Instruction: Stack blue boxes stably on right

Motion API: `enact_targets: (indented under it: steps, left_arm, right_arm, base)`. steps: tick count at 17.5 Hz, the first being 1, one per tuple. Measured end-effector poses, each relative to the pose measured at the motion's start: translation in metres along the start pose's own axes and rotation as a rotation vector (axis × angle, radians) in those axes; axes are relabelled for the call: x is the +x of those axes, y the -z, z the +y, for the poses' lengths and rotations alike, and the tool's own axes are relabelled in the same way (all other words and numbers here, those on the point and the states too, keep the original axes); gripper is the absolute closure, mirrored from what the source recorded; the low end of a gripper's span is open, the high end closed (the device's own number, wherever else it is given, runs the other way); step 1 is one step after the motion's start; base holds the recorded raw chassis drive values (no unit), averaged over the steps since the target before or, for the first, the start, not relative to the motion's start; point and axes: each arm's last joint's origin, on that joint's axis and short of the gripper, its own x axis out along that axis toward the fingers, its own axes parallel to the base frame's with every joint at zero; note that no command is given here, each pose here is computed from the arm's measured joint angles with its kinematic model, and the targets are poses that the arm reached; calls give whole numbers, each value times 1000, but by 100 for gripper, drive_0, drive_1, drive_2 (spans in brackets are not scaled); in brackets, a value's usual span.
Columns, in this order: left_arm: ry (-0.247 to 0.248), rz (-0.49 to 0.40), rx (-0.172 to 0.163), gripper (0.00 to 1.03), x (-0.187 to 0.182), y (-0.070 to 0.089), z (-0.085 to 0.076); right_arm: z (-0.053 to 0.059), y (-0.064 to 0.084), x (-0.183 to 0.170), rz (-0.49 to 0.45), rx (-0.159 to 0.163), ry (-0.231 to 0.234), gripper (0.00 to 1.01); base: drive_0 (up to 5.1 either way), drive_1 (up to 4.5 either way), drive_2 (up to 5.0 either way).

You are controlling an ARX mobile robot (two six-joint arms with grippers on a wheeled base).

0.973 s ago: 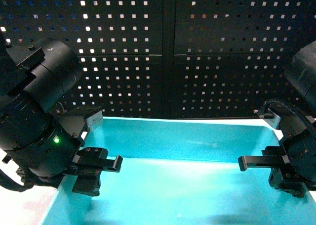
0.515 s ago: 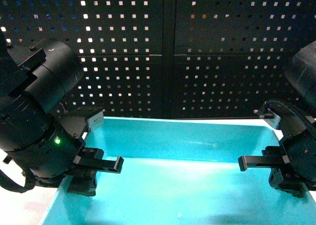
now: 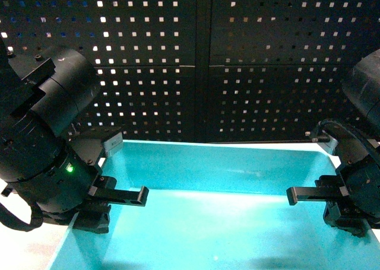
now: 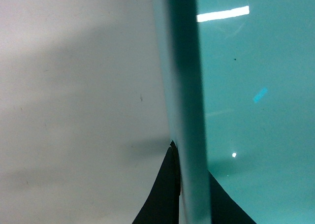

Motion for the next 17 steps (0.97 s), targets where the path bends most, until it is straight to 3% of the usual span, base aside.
enact_targets:
  steps: [5, 6, 7, 8, 10, 17]
  left_arm:
    - [7, 17, -17, 101, -2, 0, -1]
    - [26, 103, -65, 101, -18, -5, -5]
    - [48, 78, -81, 101, -53, -20, -5]
    - [57, 16, -65, 101, -89, -30, -3]
    - [80, 46, -97, 101, -107, -26, 2]
    - [65, -29, -181, 101, -110, -27, -2]
  right_arm:
    - [0, 0, 0, 0, 0, 0, 99]
    - [0, 0, -7, 26, 37, -2, 99]
    - [-5, -7, -28, 19, 104, -16, 99]
    - [-8, -25, -63, -50, 126, -42, 99]
    - [-7, -31, -89, -43, 150, -57, 99]
    - [-6, -31, -91, -78, 148, -50, 99]
  base:
    - [0, 0, 0]
    - [0, 0, 0]
    - [0, 0, 0]
    - [0, 0, 0]
    - [0, 0, 0]
    - [0, 0, 0]
